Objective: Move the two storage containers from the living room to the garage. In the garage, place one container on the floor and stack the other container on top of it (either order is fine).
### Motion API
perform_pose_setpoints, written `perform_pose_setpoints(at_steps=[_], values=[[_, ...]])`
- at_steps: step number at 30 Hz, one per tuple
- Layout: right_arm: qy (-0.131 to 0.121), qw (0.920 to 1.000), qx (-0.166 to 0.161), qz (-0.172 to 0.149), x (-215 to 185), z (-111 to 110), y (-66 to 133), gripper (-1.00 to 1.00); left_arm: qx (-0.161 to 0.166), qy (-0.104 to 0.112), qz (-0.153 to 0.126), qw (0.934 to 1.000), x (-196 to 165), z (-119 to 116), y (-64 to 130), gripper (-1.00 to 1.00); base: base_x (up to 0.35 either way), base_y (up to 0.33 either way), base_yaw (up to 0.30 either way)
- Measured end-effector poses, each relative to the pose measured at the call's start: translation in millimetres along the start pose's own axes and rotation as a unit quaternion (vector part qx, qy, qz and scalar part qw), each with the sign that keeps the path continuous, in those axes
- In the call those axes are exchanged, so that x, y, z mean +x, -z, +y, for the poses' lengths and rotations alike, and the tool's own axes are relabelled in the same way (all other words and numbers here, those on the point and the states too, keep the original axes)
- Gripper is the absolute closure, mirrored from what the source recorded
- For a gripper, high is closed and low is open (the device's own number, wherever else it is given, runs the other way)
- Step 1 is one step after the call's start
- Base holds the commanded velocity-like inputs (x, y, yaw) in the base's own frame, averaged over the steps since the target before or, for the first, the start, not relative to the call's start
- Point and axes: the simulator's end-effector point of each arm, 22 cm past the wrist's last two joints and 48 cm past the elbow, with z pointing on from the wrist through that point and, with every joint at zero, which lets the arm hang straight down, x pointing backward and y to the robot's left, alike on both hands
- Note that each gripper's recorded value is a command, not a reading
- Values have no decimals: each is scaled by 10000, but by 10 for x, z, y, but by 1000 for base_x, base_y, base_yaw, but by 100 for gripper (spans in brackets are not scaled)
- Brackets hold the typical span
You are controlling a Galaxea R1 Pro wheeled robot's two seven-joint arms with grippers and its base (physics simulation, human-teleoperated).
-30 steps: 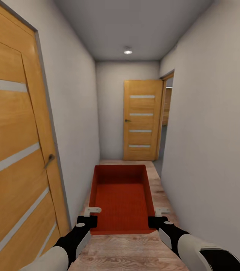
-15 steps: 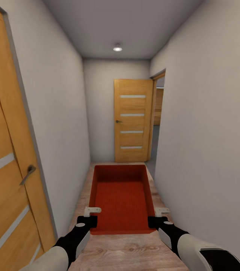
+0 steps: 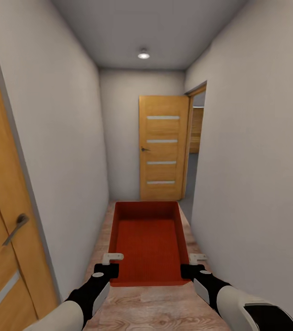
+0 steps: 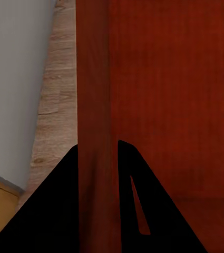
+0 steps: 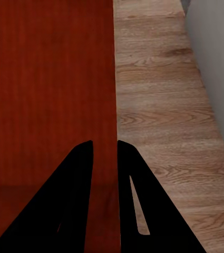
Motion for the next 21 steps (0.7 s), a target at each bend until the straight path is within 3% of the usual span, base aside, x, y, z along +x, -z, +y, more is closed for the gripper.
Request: perform_pose_setpoints(at_steps=[21], values=[[-4, 10000, -4, -5, -1, -2, 0, 100, -2, -3, -4, 10000, -3, -3, 1, 100, 322, 0, 0]])
